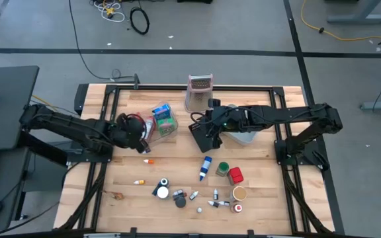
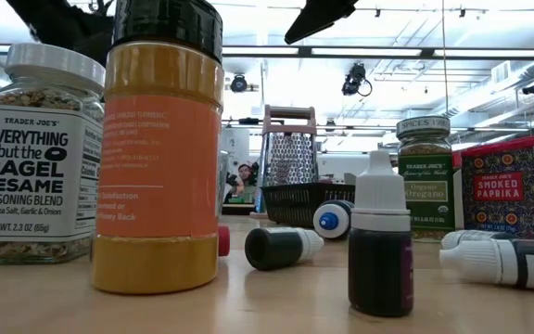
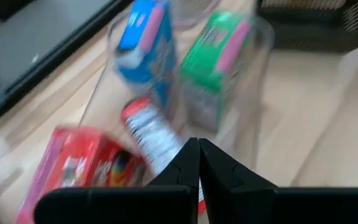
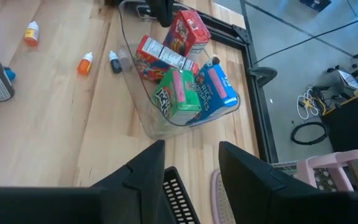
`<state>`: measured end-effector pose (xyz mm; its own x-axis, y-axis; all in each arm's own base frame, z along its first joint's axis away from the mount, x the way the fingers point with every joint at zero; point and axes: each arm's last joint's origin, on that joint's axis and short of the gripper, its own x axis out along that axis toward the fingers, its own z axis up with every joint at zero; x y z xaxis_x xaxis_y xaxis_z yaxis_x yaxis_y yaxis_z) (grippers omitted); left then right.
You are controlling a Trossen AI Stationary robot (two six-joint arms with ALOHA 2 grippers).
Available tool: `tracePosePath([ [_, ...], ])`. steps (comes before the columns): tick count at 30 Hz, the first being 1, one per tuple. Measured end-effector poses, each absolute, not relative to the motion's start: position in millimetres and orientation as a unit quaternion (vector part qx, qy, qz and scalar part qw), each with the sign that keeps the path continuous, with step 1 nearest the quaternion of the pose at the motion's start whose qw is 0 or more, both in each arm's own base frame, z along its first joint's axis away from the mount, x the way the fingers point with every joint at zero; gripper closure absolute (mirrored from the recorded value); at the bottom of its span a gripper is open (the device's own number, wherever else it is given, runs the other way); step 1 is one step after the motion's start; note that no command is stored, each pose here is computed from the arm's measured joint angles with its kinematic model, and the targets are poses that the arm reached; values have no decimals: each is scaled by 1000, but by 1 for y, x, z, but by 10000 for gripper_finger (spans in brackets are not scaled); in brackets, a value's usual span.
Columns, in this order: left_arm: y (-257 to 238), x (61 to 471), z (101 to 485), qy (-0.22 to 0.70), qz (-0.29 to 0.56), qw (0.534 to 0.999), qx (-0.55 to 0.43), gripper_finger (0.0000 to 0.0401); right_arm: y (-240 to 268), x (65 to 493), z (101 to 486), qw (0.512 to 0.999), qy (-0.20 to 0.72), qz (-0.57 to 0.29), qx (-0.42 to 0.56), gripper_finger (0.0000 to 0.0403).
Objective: Pick & Place Kitchen Items
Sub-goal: Put the green seasoning bottle into the gray bin
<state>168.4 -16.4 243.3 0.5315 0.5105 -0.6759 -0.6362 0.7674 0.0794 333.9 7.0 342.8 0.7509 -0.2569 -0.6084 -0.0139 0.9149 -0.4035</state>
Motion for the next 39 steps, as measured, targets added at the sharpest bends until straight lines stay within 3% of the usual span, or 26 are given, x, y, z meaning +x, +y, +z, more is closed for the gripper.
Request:
tracePosePath([
  [6, -26, 182, 253, 312, 255, 913, -62, 391, 10, 333, 341, 920, 351, -20, -176, 243],
  [12, -31, 192, 264, 261, 218, 940, -34, 360, 13, 330, 337, 925, 370, 6, -83, 243],
  [20, -31, 193, 265, 257, 215, 942, -18, 321, 26, 319, 303, 900, 436, -14, -9, 243],
  [29, -30, 193, 265, 257, 221, 941, -16, 312, 59, 304, 276, 874, 485, 6, 6, 243],
  [39, -30, 193, 265, 256, 222, 941, -22, 313, 82, 264, 263, 888, 455, -49, 35, 243],
])
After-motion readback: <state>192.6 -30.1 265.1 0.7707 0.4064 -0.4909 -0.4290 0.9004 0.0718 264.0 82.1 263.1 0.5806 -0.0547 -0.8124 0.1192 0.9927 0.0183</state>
